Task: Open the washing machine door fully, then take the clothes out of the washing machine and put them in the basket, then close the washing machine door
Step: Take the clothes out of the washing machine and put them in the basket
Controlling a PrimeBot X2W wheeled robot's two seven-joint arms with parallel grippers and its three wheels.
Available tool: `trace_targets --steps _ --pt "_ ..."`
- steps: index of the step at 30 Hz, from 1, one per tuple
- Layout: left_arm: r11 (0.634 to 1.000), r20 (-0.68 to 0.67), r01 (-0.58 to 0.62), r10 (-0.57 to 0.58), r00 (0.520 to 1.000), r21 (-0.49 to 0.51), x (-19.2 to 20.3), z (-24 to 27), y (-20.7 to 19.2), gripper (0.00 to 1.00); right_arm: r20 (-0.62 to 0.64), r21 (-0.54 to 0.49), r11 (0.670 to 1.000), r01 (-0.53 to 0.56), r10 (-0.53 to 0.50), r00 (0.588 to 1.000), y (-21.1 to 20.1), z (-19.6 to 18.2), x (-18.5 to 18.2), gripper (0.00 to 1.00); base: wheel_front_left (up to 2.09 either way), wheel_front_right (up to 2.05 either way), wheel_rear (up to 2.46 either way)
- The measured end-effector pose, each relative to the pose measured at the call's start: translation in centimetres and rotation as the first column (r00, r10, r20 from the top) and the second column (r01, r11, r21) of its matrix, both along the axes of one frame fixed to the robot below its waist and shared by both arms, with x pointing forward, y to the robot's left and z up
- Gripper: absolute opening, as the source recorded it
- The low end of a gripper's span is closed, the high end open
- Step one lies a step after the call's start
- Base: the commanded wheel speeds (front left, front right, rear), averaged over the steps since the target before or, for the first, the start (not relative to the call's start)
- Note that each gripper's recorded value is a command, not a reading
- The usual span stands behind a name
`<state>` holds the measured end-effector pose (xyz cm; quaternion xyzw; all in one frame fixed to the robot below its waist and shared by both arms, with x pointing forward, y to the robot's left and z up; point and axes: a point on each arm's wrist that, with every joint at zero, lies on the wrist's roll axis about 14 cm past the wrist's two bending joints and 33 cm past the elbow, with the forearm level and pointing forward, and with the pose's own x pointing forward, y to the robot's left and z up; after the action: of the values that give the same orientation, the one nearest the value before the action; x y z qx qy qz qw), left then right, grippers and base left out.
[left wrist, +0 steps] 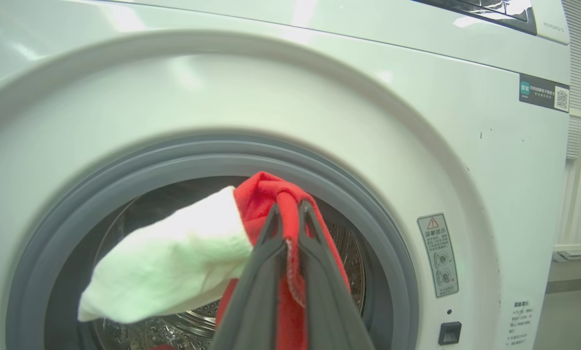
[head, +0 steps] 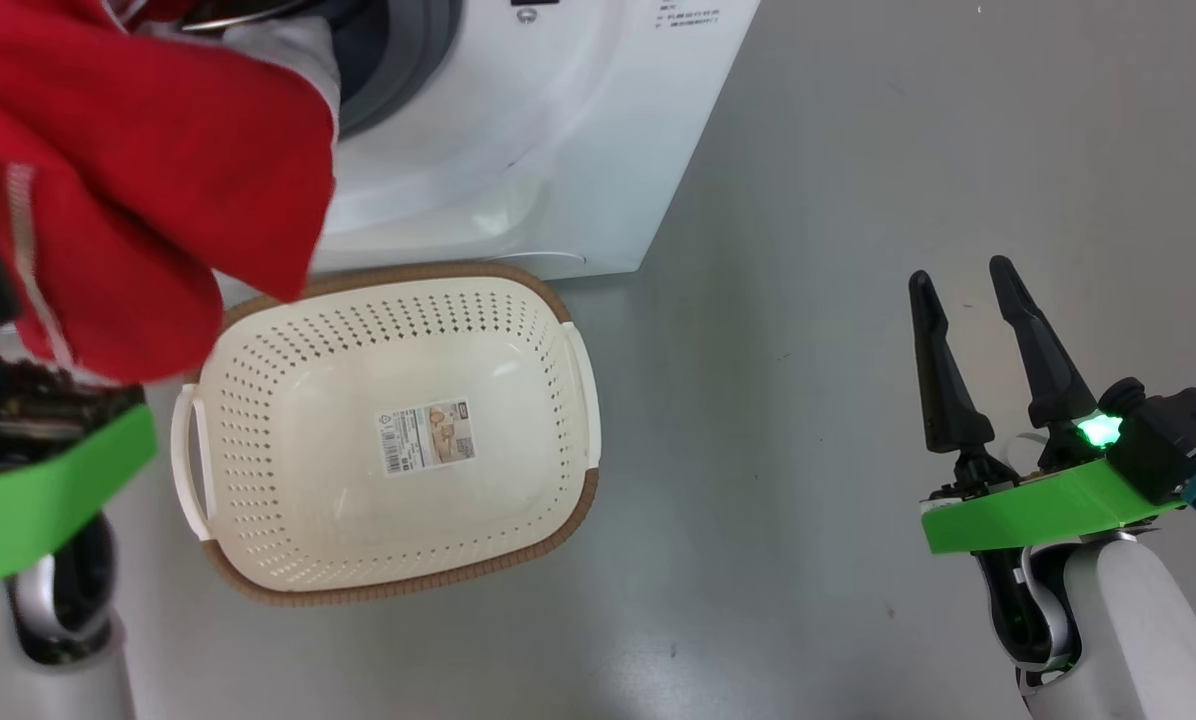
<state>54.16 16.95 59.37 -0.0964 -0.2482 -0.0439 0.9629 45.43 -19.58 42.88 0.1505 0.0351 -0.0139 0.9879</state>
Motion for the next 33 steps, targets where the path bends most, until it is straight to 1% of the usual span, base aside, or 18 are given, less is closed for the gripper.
trace_targets --steps 5,6,7,9,12,15,23,26,33 --pt "1.000 -0.106 0.030 -0.030 0.994 0.001 -0.3 -3.5 -1.0 0.00 -0.004 0.000 1.000 -0.002 0.002 1.000 0.0 -0.1 0.0 1.00 0.00 0.00 0.00" --pt "1.000 -0.106 0.030 -0.030 0.994 0.001 -0.3 -3.5 -1.0 0.00 -0.004 0.000 1.000 -0.002 0.002 1.000 0.0 -0.1 0.0 1.00 0.00 0.00 0.00" --pt "0.999 -0.149 0.039 -0.039 0.988 -0.003 -0.3 -4.9 -1.3 0.00 -0.006 -0.001 1.000 -0.001 0.001 1.000 0.0 -0.2 0.0 1.00 0.00 0.00 0.00" --pt "0.999 -0.172 0.046 -0.046 0.984 -0.006 -0.4 -5.7 -1.5 0.00 -0.007 -0.001 1.000 -0.001 0.001 1.000 0.0 -0.2 -0.1 1.00 0.00 0.00 0.00" --pt "0.998 -0.260 0.059 -0.062 0.964 -0.019 -0.6 -8.7 -2.1 0.00 -0.012 -0.002 1.000 0.000 0.000 1.000 0.0 -0.4 -0.1 1.00 0.00 0.00 0.00" --pt "0.997 -0.354 0.068 -0.076 0.932 -0.035 -0.9 -12.1 -2.6 0.00 -0.021 -0.002 1.000 0.001 -0.001 1.000 -0.1 -0.8 -0.1 1.00 0.00 0.00 0.00" --pt "0.994 -0.556 0.082 -0.109 0.824 -0.073 -2.1 -19.9 -3.5 0.00 -0.050 0.001 1.000 0.004 -0.004 0.999 -0.2 -2.0 -0.1 1.00 0.00 0.00 0.00" --pt "0.992 -0.622 0.100 -0.124 0.773 -0.073 -2.9 -22.7 -4.1 0.00 -0.063 0.001 1.000 0.004 -0.004 0.998 -0.2 -2.6 0.0 1.00 0.00 0.00 0.00" --pt "0.987 -0.757 0.149 -0.147 0.636 -0.066 -4.6 -29.1 -5.1 0.00 -0.100 -0.001 1.000 0.004 -0.004 0.995 -0.2 -4.2 0.1 1.00 0.00 0.00 0.00"
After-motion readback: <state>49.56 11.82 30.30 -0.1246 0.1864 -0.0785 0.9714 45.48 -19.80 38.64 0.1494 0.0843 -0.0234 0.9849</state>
